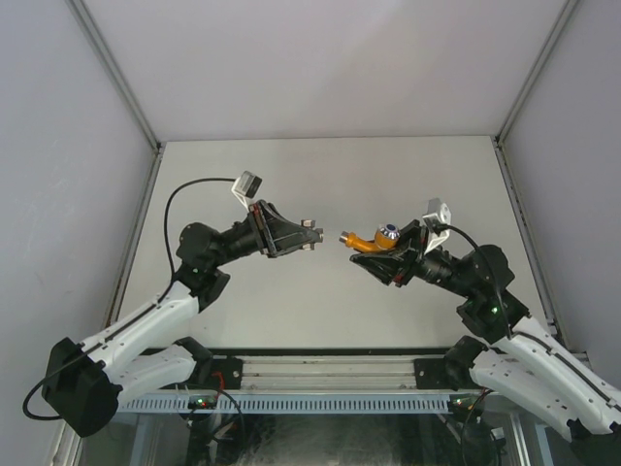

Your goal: Install the water faucets

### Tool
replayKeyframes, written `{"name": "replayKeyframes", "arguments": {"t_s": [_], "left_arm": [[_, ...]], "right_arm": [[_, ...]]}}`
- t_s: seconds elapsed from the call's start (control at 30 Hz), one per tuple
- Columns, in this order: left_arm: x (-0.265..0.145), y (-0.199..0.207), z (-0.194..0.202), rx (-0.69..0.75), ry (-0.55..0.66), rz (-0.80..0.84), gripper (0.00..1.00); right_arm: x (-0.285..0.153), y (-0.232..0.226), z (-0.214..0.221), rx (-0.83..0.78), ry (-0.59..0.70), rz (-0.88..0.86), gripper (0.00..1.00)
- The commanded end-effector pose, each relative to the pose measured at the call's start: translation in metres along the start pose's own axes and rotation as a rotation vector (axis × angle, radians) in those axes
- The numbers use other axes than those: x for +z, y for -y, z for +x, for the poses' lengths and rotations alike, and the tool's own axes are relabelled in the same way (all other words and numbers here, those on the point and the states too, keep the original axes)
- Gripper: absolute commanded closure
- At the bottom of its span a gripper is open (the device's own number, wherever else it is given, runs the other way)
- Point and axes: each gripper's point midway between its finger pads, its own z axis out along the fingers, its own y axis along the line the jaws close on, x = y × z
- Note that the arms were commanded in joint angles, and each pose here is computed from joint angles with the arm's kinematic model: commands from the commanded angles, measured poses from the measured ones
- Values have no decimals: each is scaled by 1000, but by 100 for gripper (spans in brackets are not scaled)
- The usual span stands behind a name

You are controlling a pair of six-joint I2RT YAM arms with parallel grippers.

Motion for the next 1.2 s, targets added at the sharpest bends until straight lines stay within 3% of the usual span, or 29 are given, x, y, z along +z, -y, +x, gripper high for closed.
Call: {"name": "replayKeyframes", "arguments": {"t_s": [0.0,0.17,0.37,0.53,0.8,1.17], "left_arm": [[4,44,-6,76,-25,83,100],[3,47,7,63,-123,79,100],[-1,36,20,31,-206,22,100],[-1,22,19,38,-210,-79,100],[4,26,18,30,-216,-78,100],[6,27,24,12,-228,-75,100]], "right_arm": [[-5,-6,-9,-113,6,-41,100],[-10,-15,-9,-277,-41,-100,100],[-20,-24,-26,-444,16,-120,100],[-21,-29,-27,-567,20,-140,100],[-10,-26,-19,-781,16,-144,100],[2,-18,-10,-880,3,-128,100]]}}
